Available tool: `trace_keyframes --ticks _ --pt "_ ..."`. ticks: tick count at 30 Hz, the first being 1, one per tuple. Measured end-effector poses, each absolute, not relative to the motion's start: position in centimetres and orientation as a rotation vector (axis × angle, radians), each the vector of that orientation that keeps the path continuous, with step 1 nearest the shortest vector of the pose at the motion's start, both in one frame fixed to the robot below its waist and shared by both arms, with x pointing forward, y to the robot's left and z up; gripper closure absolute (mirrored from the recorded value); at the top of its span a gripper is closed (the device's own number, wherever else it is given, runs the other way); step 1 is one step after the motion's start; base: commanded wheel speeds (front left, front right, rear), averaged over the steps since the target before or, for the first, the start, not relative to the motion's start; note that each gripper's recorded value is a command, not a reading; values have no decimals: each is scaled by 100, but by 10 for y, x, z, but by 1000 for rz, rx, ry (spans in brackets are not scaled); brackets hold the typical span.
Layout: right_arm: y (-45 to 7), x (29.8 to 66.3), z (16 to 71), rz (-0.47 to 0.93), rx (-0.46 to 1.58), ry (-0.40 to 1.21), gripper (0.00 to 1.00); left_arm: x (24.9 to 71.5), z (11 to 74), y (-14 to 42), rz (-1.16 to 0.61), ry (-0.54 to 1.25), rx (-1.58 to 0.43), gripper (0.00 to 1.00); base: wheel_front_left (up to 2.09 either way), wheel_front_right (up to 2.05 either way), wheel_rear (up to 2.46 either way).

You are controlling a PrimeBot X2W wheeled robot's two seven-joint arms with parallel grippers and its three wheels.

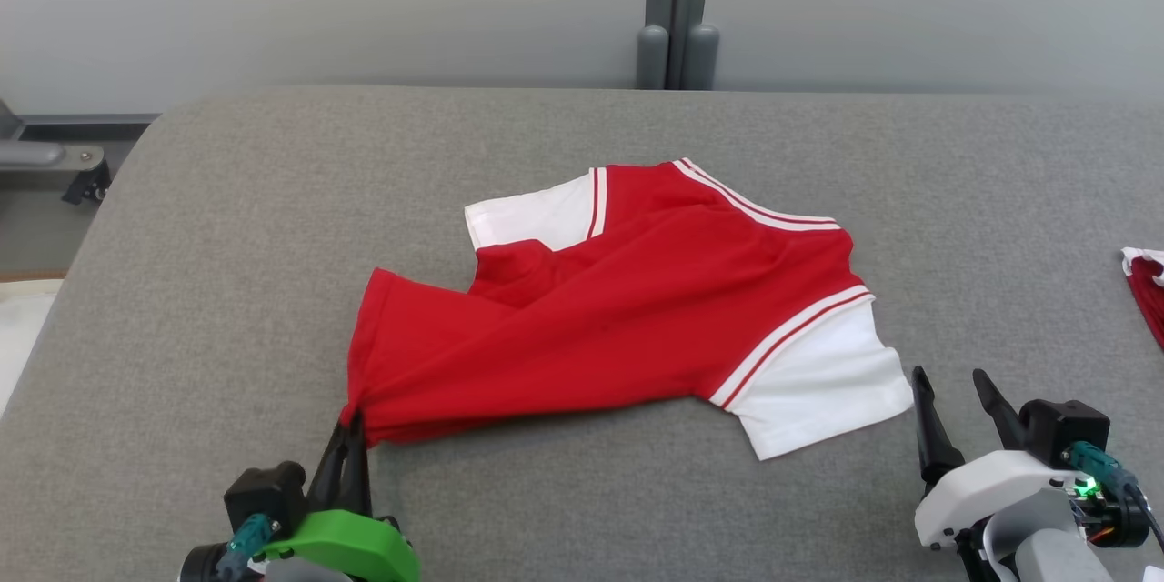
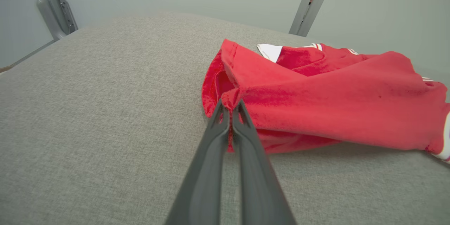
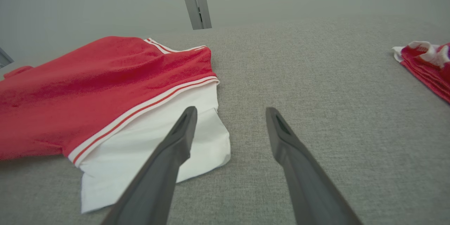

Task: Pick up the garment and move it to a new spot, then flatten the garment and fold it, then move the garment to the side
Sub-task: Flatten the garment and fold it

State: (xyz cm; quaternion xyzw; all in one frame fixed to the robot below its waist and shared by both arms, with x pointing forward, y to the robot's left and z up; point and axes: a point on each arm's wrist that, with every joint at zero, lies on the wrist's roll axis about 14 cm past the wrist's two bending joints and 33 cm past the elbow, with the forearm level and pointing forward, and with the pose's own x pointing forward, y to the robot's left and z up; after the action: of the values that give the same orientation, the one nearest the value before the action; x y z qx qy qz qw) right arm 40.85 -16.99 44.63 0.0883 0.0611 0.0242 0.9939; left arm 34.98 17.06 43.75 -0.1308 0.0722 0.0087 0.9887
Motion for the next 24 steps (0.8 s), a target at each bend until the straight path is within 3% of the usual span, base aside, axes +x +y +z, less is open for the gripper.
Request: trace_keyframes --ticks 14,24 --pt "-185 399 454 12 175 92 0 360 443 179 36 124 -209 0 0 0 0" --pt "-186 397 443 7 177 124 0 380 453 137 -152 104 -103 0 0 0 0"
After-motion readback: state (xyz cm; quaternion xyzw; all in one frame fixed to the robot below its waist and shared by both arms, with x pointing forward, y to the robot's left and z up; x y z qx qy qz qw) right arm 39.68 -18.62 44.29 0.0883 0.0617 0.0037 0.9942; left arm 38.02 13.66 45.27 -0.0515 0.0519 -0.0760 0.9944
